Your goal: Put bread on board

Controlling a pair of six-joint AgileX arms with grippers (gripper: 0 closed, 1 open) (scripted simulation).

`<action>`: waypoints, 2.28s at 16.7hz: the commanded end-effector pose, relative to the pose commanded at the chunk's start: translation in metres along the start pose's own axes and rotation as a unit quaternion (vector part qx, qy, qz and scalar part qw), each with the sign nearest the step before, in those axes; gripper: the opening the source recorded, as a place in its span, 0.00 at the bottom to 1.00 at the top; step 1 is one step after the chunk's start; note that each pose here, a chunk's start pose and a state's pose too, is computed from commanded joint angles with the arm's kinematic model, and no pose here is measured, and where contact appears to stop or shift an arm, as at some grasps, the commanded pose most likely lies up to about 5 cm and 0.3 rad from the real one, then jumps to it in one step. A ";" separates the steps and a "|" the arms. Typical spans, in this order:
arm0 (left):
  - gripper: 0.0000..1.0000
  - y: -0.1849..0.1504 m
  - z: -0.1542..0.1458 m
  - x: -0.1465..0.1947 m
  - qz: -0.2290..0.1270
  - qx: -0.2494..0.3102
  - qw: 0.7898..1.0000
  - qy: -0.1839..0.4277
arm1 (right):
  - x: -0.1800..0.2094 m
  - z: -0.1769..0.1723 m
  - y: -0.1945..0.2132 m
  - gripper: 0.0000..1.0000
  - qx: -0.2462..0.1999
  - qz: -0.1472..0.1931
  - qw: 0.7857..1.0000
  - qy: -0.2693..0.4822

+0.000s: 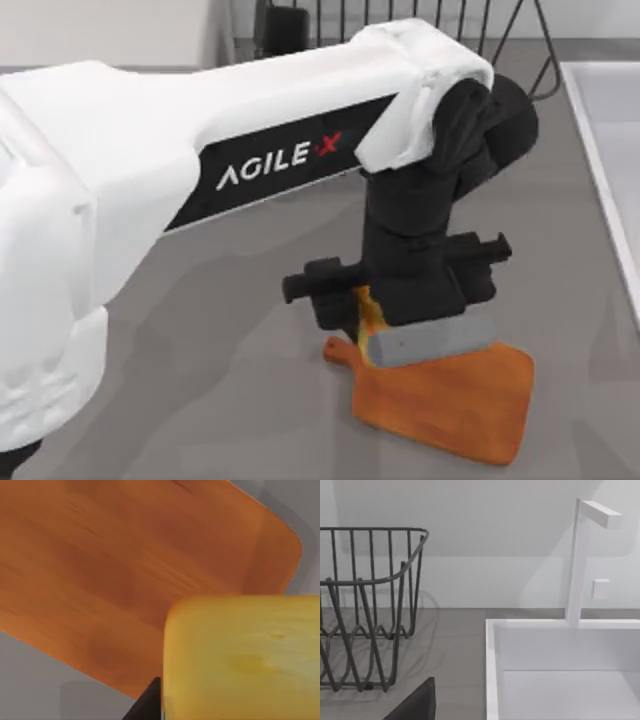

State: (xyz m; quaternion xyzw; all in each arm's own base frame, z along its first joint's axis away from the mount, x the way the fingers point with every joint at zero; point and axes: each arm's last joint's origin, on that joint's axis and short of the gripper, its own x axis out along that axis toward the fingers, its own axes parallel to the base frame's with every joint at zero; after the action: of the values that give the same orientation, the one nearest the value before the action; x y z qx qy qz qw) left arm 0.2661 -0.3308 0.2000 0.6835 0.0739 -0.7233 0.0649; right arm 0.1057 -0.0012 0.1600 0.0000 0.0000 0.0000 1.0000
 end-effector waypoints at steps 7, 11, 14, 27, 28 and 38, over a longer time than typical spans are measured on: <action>0.00 0.030 0.017 0.015 0.005 0.108 0.994 0.027 | 0.000 0.000 0.000 1.00 0.000 0.000 1.000 0.000; 0.00 0.028 0.015 0.014 0.005 0.106 0.994 0.026 | 0.000 0.000 0.000 1.00 0.000 0.000 1.000 0.000; 0.00 0.029 0.015 0.022 0.005 0.106 0.994 0.026 | 0.000 0.000 0.000 1.00 0.000 0.000 1.000 0.000; 0.00 0.031 0.014 0.060 0.005 0.108 0.994 0.027 | 0.000 0.000 0.000 1.00 0.000 0.000 1.000 0.000; 0.00 0.031 0.014 0.060 0.005 0.108 0.994 0.027 | 0.000 0.000 0.000 1.00 0.000 0.000 1.000 0.000; 0.75 0.031 0.014 0.060 0.005 0.108 0.994 0.027 | 0.000 0.000 0.000 1.00 0.000 0.000 1.000 0.000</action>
State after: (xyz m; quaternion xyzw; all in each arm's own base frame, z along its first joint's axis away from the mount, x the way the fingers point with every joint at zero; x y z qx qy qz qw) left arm 0.2548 -0.3636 0.1407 0.7060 -0.0063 -0.7081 -0.0071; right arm 0.1057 -0.0012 0.1600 0.0000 0.0000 0.0000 1.0000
